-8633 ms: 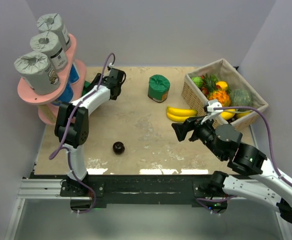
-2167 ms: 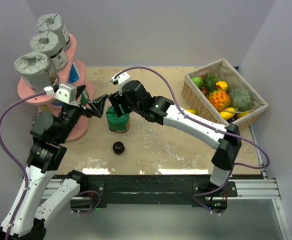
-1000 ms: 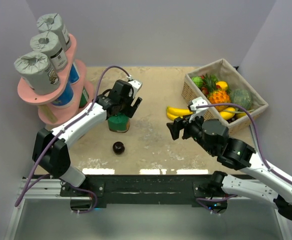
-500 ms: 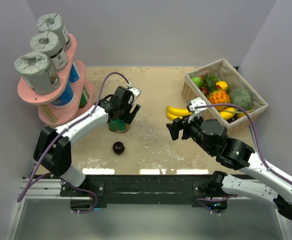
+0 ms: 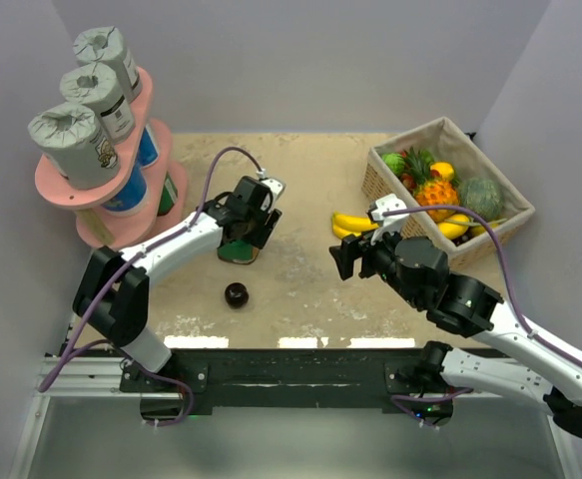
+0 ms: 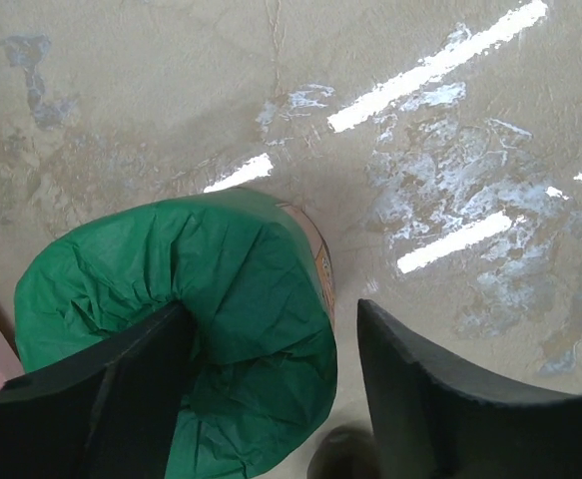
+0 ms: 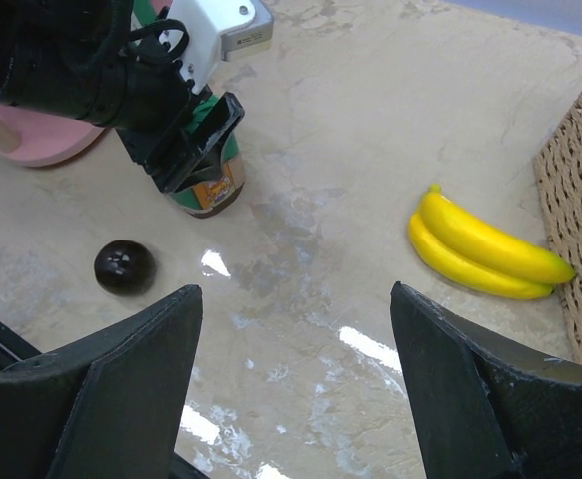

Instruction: Place and organize the paper towels onto the shelf

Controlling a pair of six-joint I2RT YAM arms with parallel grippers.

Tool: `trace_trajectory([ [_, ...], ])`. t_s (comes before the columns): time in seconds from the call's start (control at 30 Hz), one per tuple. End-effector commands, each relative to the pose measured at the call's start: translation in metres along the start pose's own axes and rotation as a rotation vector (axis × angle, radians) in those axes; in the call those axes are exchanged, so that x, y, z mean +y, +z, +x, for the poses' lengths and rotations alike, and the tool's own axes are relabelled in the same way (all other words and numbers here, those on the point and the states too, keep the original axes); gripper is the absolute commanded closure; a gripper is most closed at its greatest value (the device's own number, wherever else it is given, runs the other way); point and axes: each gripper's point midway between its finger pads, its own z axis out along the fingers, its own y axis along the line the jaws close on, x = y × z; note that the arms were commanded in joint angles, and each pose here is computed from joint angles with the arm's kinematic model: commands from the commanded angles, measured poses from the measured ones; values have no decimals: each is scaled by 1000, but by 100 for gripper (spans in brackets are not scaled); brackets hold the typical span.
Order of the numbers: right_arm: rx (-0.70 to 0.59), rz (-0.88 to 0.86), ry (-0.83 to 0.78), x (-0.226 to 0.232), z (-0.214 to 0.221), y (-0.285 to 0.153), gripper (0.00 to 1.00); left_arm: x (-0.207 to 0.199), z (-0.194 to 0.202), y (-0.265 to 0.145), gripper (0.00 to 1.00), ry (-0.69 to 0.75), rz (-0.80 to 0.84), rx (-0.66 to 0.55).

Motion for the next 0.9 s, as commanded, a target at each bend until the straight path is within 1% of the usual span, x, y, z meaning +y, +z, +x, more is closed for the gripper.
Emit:
trace_trajectory([
  [0.0,-68,-7,22,2,-25,-5,20,-2,3,6,36,-22,-21,6],
  [0.07,-71,-7,28,1,-24,-6,20,8,5,5,40,-25,-75,12],
  [0.1,-73,-7,31,1,-23,-6,20,10,7,3,44,-24,-92,21],
  [0.2,-77,-13,46,0,-23,-9,20,23,8,-5,51,-28,-158,23],
  [0.33,-82,-19,41,1,-28,-12,20,39,7,-16,54,-26,-241,27],
  [0.4,-80,-14,32,1,-30,-11,20,55,7,-24,57,-23,-328,40],
  [0.43,-85,-16,30,1,-33,-11,20,64,6,-28,58,-23,-381,41],
  [0.57,-77,-32,24,6,-35,-9,20,86,14,-37,59,-23,-487,73],
  [0.87,-72,-57,25,13,-37,-7,20,126,31,-55,60,-43,-595,105],
])
